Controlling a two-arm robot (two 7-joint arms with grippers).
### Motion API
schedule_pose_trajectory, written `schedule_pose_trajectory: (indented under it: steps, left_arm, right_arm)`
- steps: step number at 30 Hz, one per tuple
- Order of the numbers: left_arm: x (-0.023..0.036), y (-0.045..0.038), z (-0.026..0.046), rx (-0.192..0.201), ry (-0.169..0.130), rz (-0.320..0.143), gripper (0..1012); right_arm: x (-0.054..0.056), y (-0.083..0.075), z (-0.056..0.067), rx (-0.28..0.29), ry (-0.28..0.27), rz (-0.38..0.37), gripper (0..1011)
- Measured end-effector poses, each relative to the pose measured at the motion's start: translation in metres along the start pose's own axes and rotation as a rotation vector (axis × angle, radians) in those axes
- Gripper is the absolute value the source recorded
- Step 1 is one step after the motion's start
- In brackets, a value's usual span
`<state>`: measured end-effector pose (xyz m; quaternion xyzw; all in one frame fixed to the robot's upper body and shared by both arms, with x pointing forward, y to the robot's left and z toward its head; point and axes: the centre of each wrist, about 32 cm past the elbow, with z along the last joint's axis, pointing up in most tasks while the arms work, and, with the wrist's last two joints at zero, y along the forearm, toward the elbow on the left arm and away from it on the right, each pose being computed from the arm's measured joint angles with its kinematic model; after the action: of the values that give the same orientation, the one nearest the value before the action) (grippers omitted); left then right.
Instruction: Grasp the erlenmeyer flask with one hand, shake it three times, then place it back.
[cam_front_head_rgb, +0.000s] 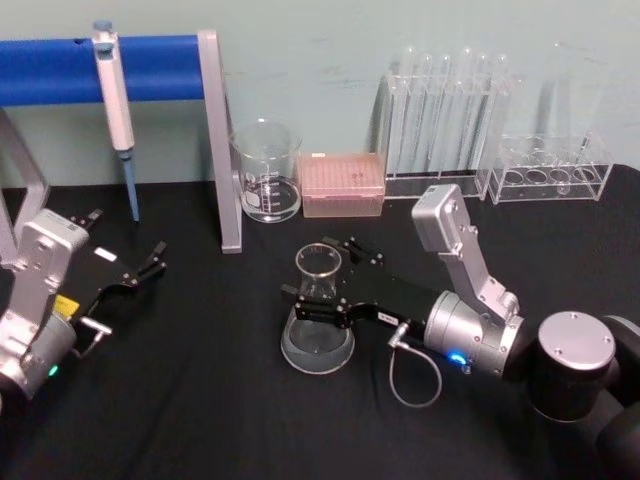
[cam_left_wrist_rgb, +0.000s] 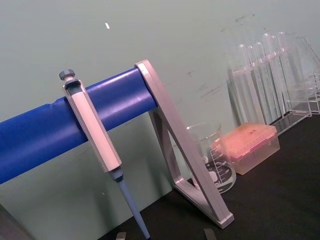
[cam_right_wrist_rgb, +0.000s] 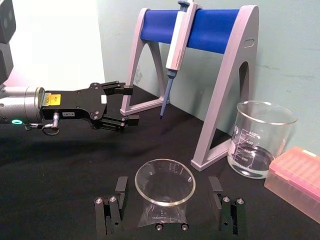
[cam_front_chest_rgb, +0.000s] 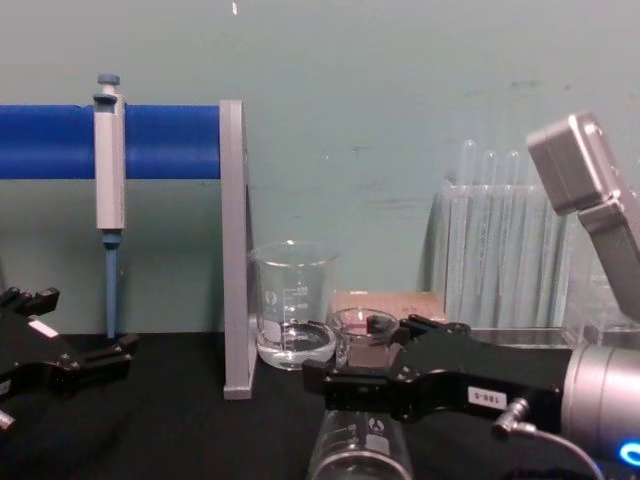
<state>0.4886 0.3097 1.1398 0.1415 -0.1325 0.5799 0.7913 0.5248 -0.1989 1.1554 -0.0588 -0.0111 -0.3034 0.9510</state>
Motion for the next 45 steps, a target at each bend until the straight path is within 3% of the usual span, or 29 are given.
schedule_pose_trajectory:
  steps: [21,32,40,45]
  left_arm:
    - [0.0000,0.0000,0.0000,0.000,0.000,0.000,1001]
    - [0.0000,0.0000,0.0000,0.000,0.000,0.000,1001]
    - [0.0000,0.0000,0.0000,0.000,0.000,0.000,1001]
    - [0.0000,0.0000,0.0000,0.000,0.000,0.000,1001]
  right_arm:
    - [-0.0008,0.0015,-0.0004,-0.007,-0.007,-0.001,1003]
    - [-0.0006,0.0013,-0.0001,-0.005,-0.005,-0.001,765]
    - [-0.0006,0.0013,0.0000,-0.004,-0.004,0.000,489]
    - [-0.0006,0.0013,0.0000,-0.004,-0.004,0.000,449]
